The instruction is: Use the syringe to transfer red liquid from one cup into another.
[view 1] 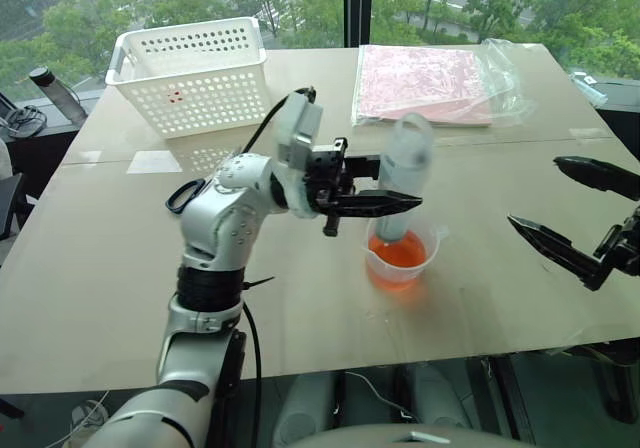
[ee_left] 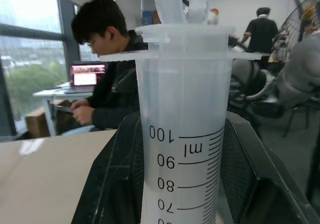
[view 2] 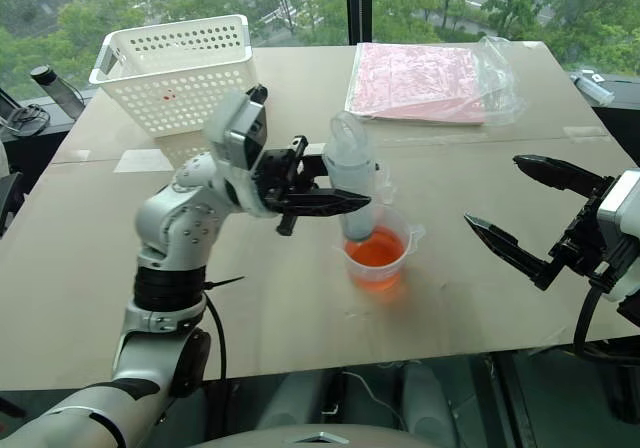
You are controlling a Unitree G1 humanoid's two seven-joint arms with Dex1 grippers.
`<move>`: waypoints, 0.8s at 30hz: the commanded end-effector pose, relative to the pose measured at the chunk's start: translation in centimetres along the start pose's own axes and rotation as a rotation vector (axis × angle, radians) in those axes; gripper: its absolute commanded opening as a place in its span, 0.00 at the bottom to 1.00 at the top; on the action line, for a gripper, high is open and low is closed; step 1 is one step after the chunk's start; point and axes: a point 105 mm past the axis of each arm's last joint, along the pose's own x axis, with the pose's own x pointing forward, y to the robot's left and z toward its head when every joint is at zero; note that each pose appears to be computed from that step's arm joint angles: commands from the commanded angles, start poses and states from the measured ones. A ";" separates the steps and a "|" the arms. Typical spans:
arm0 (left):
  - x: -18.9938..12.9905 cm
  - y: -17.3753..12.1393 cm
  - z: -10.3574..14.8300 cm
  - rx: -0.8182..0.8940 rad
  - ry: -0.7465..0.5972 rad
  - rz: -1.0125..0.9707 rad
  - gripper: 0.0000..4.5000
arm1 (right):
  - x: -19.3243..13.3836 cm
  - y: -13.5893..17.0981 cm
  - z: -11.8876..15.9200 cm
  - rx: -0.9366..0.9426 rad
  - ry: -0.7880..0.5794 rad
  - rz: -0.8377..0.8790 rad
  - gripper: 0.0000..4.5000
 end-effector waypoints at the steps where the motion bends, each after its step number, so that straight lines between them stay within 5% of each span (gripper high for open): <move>1: 0.4 0.0 -0.5 0.083 0.016 -0.025 0.32 | -0.4 0.2 0.9 -0.017 -0.018 -0.022 1.00; 8: -0.9 -1.0 -4.2 0.018 0.085 -0.040 0.32 | -0.5 0.4 0.5 -0.003 0.033 -0.066 1.00; 23: 0.1 -1.0 -6.8 0.006 0.146 0.002 0.32 | 3.2 3.8 2.6 0.163 -0.001 0.178 1.00; 24: 0.1 -0.9 -6.9 0.008 0.146 0.006 0.32 | 3.4 3.9 2.8 0.175 -0.006 0.191 0.94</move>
